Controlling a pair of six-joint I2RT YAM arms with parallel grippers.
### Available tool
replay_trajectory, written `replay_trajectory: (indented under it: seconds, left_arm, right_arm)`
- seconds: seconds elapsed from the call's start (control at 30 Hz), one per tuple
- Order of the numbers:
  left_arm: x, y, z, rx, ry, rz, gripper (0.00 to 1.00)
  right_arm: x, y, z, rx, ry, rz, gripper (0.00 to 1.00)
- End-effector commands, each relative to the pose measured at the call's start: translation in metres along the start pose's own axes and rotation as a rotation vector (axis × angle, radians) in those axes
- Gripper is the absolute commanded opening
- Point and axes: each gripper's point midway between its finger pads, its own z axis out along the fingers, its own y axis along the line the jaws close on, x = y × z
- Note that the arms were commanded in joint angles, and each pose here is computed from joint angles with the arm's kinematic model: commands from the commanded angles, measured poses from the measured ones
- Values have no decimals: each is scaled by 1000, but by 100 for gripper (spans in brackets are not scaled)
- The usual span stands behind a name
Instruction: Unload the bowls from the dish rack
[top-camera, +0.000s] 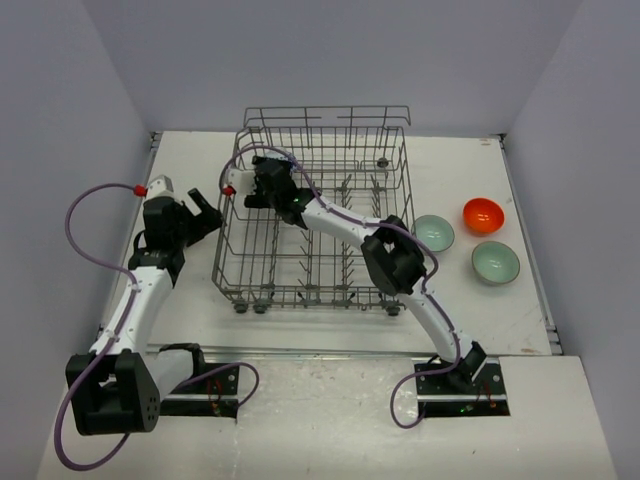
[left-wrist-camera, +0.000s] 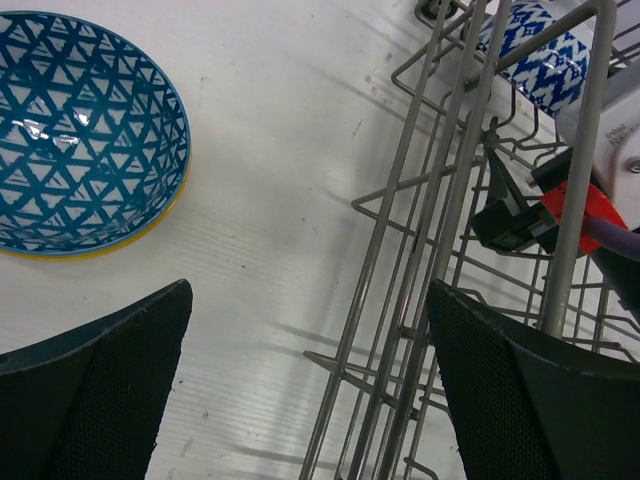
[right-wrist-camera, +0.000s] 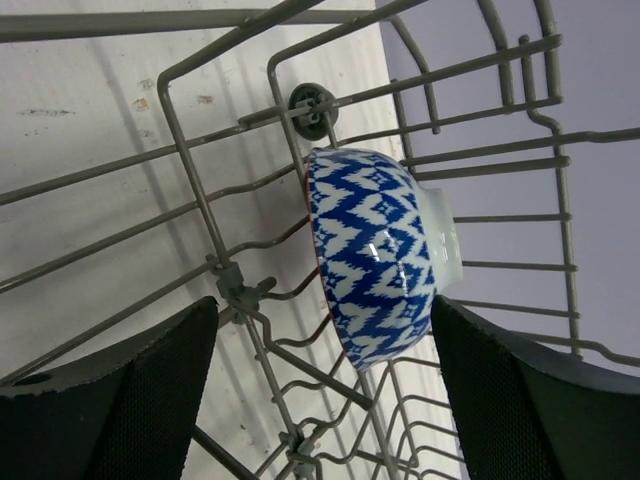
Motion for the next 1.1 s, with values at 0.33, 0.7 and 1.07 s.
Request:
replay_trajectory:
  seconds: [0.33,0.7,1.07]
  left_arm:
    - [-15,-11,7,13,23,-3,100]
    - [-19,-8,3,0,5,5,100]
    - [-40,-3,-6,-40,-79,24,100]
  right_arm:
    - [-69,-70,-54,92,-158,66,88]
    - [-62,-55,-47,44,-165,113,88]
    - [-58,-31,-23,-15,-172,127,88]
